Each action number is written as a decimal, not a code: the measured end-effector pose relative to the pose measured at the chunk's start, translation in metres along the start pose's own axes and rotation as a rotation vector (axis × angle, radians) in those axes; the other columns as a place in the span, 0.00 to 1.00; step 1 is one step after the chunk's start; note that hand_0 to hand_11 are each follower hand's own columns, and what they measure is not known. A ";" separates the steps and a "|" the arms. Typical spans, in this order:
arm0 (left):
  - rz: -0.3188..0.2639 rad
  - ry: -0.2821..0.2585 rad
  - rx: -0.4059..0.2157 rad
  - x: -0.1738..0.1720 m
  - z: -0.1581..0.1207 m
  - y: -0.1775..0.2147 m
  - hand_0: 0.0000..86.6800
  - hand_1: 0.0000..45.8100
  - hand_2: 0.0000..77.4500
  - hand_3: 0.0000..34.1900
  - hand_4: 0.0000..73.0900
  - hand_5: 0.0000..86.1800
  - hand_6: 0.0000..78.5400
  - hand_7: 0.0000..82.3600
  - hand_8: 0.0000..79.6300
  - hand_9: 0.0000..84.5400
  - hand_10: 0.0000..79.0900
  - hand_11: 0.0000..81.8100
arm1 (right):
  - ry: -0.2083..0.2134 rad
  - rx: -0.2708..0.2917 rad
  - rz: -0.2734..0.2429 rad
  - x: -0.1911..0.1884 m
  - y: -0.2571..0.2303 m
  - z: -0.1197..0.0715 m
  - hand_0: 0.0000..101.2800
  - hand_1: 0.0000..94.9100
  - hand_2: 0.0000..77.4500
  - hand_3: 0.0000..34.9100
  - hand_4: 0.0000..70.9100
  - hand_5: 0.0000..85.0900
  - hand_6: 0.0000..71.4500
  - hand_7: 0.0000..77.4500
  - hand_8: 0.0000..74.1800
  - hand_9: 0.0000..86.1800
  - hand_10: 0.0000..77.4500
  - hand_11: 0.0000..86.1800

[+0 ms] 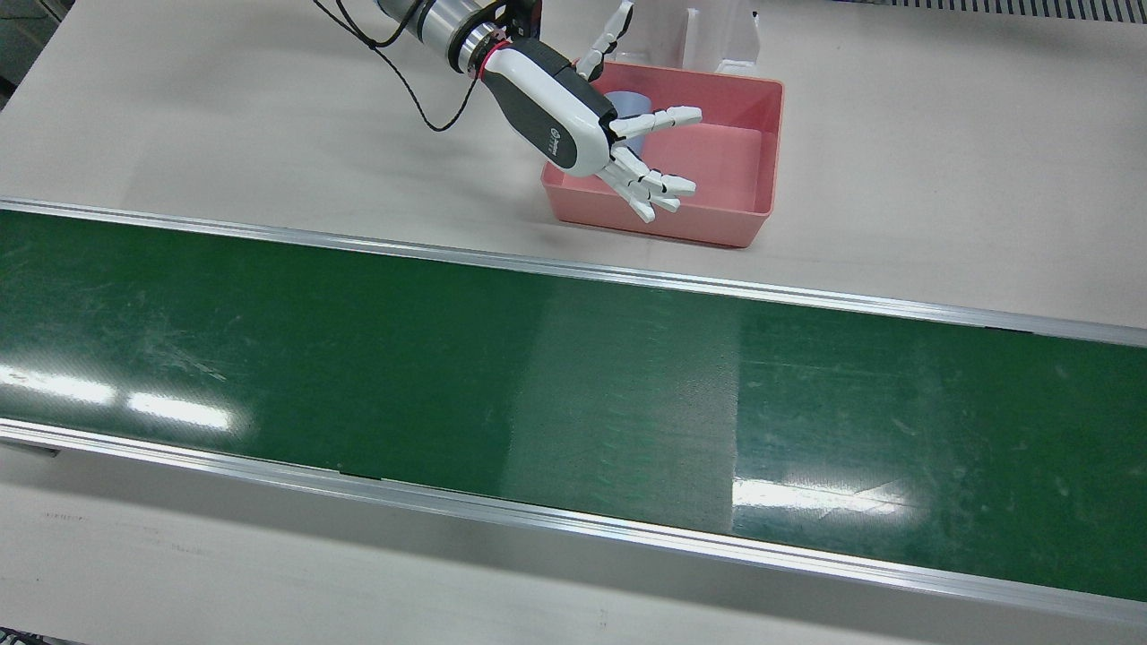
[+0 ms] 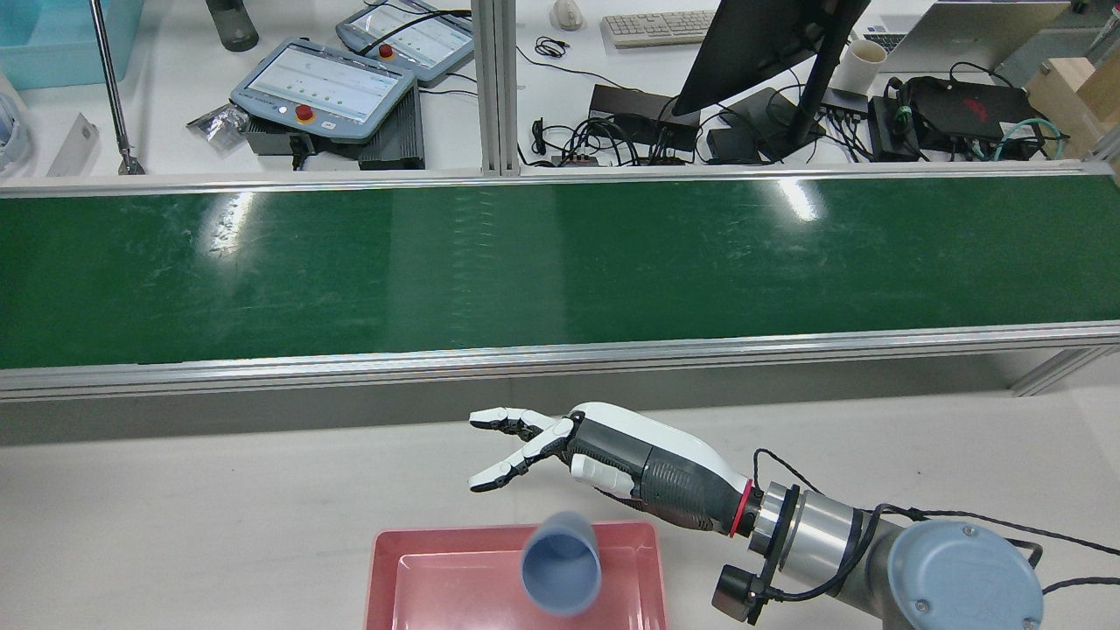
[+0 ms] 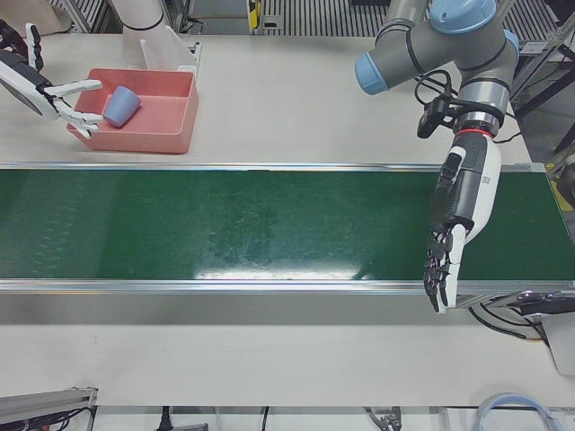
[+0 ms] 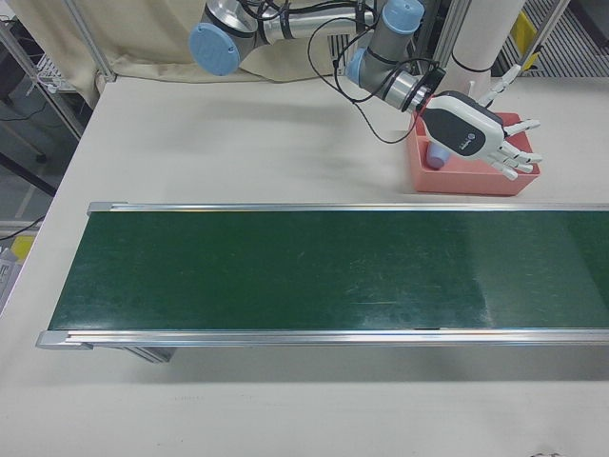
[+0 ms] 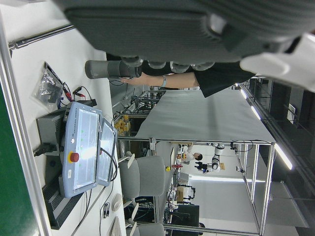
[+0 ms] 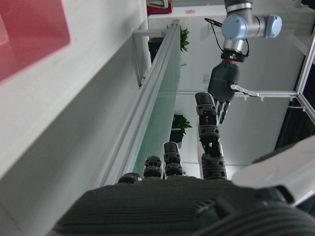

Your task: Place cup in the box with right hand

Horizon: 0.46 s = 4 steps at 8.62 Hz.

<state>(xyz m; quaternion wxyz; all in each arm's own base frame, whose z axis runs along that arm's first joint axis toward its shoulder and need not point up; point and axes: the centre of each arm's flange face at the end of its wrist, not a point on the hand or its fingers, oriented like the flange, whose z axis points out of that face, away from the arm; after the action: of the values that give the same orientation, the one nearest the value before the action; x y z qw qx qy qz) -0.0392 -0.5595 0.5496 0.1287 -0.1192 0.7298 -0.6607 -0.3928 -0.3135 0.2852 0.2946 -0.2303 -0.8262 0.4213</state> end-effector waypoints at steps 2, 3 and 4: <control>0.000 0.000 0.000 0.000 0.000 0.000 0.00 0.01 0.02 0.00 0.01 0.01 0.01 0.01 0.00 0.00 0.00 0.00 | -0.145 0.028 0.026 -0.040 0.001 -0.004 0.27 0.00 0.01 0.00 0.45 0.01 0.04 0.27 0.05 0.11 0.00 0.01; 0.000 0.000 0.000 0.000 0.000 0.000 0.00 0.01 0.02 0.00 0.01 0.00 0.01 0.01 0.00 0.00 0.00 0.00 | -0.238 0.049 0.028 -0.066 0.000 -0.009 0.39 0.01 0.04 0.00 0.41 0.01 0.04 0.23 0.05 0.11 0.00 0.01; 0.000 0.000 -0.001 0.000 0.000 0.000 0.00 0.01 0.02 0.00 0.01 0.00 0.01 0.01 0.00 0.00 0.00 0.00 | -0.322 0.071 0.023 -0.094 -0.006 -0.015 0.41 0.01 0.04 0.00 0.42 0.01 0.04 0.27 0.05 0.13 0.00 0.01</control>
<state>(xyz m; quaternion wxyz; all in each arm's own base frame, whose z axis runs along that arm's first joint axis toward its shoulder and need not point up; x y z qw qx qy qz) -0.0392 -0.5595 0.5496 0.1289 -0.1193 0.7300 -0.6605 -0.3161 -0.3673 0.2691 0.1613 -0.1588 -0.8447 0.4850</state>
